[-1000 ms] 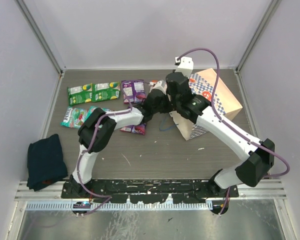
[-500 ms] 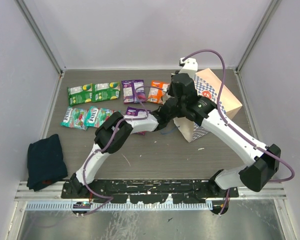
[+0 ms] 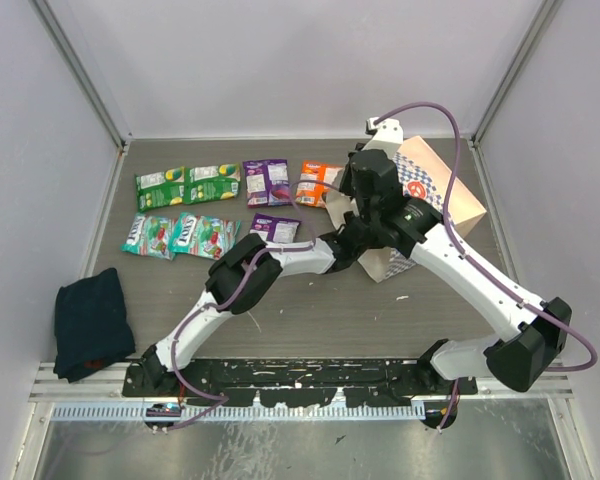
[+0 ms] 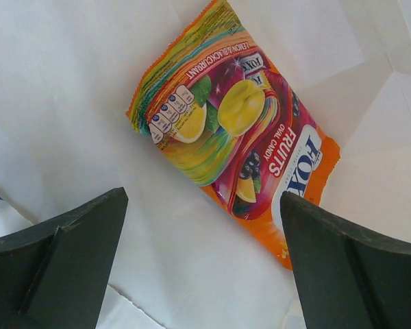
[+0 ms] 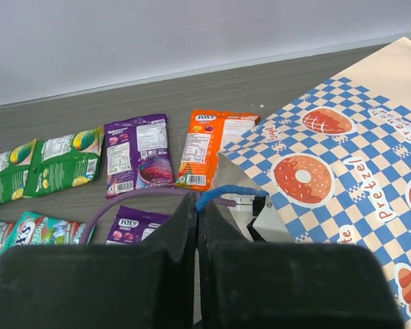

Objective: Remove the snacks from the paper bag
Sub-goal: Take out the snack from the paper bag.

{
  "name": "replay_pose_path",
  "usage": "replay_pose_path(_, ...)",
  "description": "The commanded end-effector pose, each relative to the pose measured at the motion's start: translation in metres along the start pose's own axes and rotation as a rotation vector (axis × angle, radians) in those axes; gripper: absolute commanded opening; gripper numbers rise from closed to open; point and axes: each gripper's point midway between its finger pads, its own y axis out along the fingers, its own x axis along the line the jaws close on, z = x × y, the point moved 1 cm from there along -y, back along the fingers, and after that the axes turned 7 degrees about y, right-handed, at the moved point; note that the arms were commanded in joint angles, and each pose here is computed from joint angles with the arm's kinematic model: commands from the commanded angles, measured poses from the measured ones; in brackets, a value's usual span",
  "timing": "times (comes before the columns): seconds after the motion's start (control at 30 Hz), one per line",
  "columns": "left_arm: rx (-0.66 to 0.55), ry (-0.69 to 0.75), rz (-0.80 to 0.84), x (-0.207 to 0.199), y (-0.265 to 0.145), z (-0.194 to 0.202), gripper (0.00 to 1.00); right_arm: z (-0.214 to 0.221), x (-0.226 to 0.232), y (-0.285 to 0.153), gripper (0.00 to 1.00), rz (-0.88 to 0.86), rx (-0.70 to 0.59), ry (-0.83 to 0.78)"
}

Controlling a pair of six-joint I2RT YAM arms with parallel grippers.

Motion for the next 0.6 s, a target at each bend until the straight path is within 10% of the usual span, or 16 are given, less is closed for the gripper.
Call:
replay_pose_path(0.0, -0.038, 0.035, -0.035, 0.000, 0.003, -0.008, 0.97, -0.021, 0.007, -0.009, 0.00, -0.044, -0.054, 0.061)
replay_pose_path(0.33, -0.003, 0.026, 0.020, -0.026, 0.029, 0.010, 0.86, -0.018, 0.014, -0.010, 0.00, -0.077, -0.037, 0.070)
replay_pose_path(0.5, -0.047, 0.034, 0.081, -0.036, 0.025, 0.001, 0.37, -0.020, 0.014, -0.011, 0.00, -0.082, -0.041, 0.066)
replay_pose_path(0.57, -0.054, 0.052, 0.083, -0.036, 0.021, -0.005, 0.03, -0.022, 0.010, -0.013, 0.00, -0.070, -0.053, 0.058)
